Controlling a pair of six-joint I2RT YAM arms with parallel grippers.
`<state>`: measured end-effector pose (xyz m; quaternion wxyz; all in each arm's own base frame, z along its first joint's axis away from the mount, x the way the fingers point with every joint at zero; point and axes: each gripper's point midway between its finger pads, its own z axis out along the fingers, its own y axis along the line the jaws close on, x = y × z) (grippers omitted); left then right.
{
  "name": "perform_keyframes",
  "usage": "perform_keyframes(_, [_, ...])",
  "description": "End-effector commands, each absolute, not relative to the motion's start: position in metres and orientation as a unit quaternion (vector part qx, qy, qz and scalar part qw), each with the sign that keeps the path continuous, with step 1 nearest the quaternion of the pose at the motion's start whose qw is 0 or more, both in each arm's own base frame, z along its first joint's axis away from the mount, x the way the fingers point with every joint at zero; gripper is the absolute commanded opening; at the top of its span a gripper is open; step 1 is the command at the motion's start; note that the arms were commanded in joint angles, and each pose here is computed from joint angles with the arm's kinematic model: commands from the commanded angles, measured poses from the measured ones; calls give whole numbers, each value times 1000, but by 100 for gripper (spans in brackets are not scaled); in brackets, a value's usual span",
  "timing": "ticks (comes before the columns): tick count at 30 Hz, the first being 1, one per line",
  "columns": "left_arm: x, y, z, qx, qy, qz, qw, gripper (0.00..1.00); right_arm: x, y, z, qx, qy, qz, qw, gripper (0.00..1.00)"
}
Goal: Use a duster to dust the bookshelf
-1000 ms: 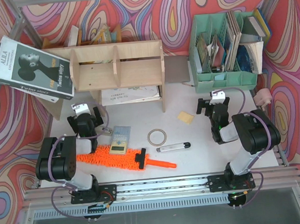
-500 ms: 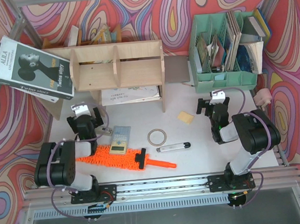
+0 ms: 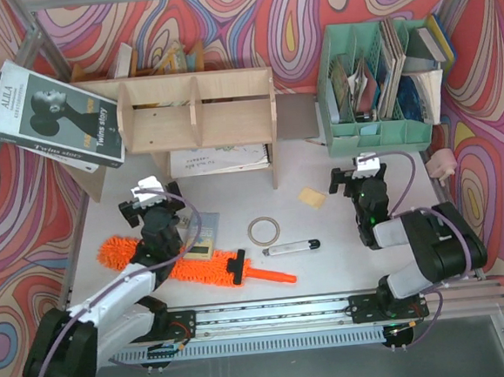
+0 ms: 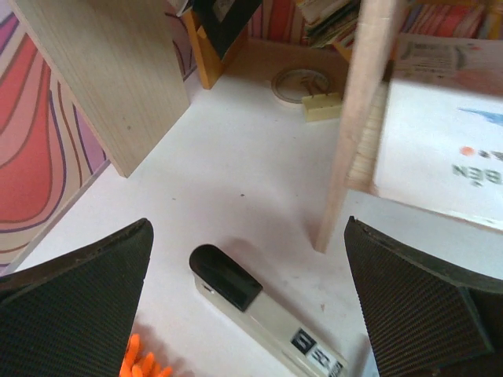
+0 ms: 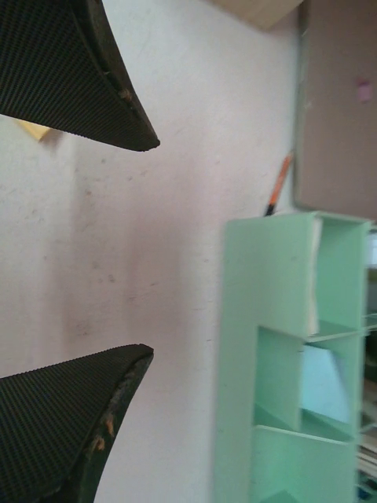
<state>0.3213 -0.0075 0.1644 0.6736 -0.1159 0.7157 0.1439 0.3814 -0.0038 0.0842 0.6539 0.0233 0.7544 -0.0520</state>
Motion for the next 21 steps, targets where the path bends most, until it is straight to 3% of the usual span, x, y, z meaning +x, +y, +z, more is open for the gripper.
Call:
perform_keyframes(1, [286, 2, 162, -115, 716, 226, 651, 98, 376, 6, 107, 12, 745, -52, 665, 99])
perform_keyframes(7, [259, -8, 171, -128, 724, 178, 654, 98, 363, 29, 136, 10, 747, 4, 665, 99])
perform_keyframes(13, [238, -7, 180, -195, 722, 72, 660, 98, 340, 36, 176, 97, 732, 87, 669, 99])
perform_keyframes(18, [224, -3, 183, -268, 718, 15, 642, 98, 320, 25, 158, 243, 752, 118, 601, 99])
perform_keyframes(21, [213, -2, 179, -294, 730, -9, 617, 98, 319, 36, 149, 218, 777, 130, 577, 99])
